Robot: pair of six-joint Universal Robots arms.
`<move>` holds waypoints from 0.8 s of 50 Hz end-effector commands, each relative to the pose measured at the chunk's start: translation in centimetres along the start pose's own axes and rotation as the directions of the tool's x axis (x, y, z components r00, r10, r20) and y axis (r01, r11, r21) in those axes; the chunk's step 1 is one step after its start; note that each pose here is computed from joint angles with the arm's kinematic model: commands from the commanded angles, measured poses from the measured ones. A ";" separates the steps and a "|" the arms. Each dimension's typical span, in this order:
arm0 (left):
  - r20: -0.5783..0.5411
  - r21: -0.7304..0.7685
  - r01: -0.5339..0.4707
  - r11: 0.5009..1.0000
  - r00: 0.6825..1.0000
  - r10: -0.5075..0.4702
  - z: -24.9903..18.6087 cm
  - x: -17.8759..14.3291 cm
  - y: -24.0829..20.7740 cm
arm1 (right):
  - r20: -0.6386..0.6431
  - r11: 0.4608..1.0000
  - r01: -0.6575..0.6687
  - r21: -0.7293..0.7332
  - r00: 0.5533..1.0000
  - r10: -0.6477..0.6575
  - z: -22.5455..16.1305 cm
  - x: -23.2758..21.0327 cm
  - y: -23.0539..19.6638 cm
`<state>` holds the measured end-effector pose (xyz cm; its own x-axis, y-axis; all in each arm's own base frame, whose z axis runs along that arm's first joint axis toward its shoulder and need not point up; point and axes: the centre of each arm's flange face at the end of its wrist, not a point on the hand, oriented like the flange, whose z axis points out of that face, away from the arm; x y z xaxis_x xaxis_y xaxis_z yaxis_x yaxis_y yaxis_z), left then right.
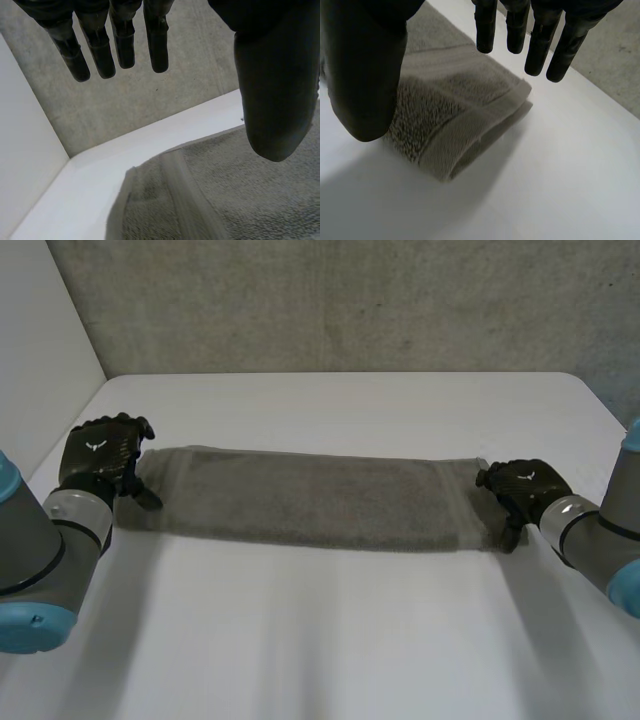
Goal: Fold the towel.
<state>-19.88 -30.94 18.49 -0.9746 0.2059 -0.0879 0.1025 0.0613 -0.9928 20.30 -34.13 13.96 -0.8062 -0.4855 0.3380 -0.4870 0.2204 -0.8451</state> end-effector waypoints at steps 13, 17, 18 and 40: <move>0.009 0.070 0.020 0.997 1.000 -0.021 0.1 0.0 0.9 | -0.016 1.000 -0.024 0.003 1.000 0.024 0.3 2.2 1.0; 0.009 0.068 0.020 0.997 1.000 -0.021 0.1 0.0 1.0 | -0.051 1.000 -0.030 0.009 0.998 0.031 -0.5 3.7 0.8; 0.012 0.068 0.021 0.997 1.000 -0.021 0.1 -0.1 1.0 | -0.068 1.000 -0.026 0.011 0.997 0.027 -0.7 4.7 0.9; 0.025 0.067 0.021 0.998 0.999 -0.022 0.0 -0.5 1.0 | -0.191 0.969 0.219 0.115 0.962 -0.195 -2.2 11.2 -7.6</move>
<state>-19.36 -30.97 17.54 -0.9808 0.1829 -0.0676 0.0689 0.0007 -0.9976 8.05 -40.50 21.18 -0.7481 -0.2906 0.5967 -0.6494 0.1352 -0.7483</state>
